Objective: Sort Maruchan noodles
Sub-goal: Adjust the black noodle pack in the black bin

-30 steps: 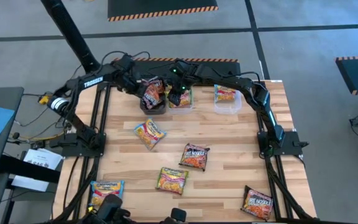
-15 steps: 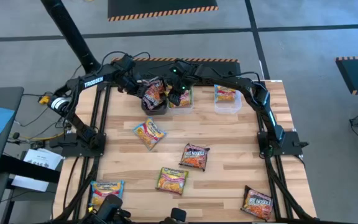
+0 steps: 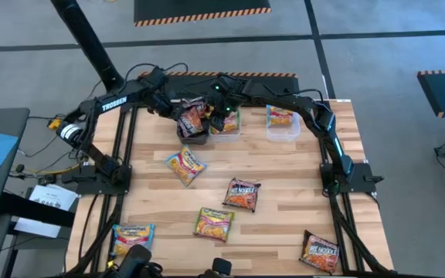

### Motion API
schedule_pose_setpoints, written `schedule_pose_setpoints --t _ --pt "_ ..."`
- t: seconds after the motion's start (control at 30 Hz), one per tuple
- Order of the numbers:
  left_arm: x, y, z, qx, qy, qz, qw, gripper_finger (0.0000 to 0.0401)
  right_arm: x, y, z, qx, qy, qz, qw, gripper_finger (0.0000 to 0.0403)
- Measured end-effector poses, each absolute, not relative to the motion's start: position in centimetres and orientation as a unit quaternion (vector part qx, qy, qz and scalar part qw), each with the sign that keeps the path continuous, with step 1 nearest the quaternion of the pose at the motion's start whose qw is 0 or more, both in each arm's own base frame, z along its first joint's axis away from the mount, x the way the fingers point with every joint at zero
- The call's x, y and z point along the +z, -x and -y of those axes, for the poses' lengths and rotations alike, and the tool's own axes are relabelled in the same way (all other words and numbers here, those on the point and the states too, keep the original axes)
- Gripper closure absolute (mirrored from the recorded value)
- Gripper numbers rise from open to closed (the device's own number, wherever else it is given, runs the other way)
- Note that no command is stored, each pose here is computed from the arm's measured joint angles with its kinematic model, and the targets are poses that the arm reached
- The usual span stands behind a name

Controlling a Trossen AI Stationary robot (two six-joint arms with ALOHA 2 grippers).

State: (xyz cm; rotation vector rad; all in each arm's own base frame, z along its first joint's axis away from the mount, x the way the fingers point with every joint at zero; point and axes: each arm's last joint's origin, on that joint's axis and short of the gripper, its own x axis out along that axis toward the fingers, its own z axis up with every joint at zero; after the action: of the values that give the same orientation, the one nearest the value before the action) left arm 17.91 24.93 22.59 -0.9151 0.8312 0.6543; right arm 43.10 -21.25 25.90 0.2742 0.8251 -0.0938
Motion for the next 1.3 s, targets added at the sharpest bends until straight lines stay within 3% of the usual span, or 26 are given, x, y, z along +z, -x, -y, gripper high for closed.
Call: schedule_pose_setpoints --t 0.23,0.6,0.83,1.0,1.3 --pt "24.7 -17.2 -24.1 0.321 0.396 -0.364 0.780 0.0401 25.9 -43.1 21.3 -0.045 -0.133 -0.400 0.906 0.0291" --pt "24.7 -16.9 -24.1 0.342 0.355 -0.386 0.780 0.0401 25.9 -43.4 20.6 -0.038 -0.130 -0.401 0.906 0.0291" --pt "27.5 -17.7 -24.3 0.349 0.224 -0.403 0.816 0.0401 25.9 -43.8 19.8 -0.031 -0.125 -0.403 0.906 0.0291" --pt "30.6 -19.1 -24.1 0.306 0.087 -0.419 0.850 0.0401 25.9 -43.8 19.8 -0.031 -0.125 -0.403 0.906 0.0291" --pt "33.5 -19.8 -23.2 0.264 -0.089 -0.490 0.826 0.0401 25.8 -43.8 19.8 -0.032 -0.126 -0.403 0.906 0.0291"
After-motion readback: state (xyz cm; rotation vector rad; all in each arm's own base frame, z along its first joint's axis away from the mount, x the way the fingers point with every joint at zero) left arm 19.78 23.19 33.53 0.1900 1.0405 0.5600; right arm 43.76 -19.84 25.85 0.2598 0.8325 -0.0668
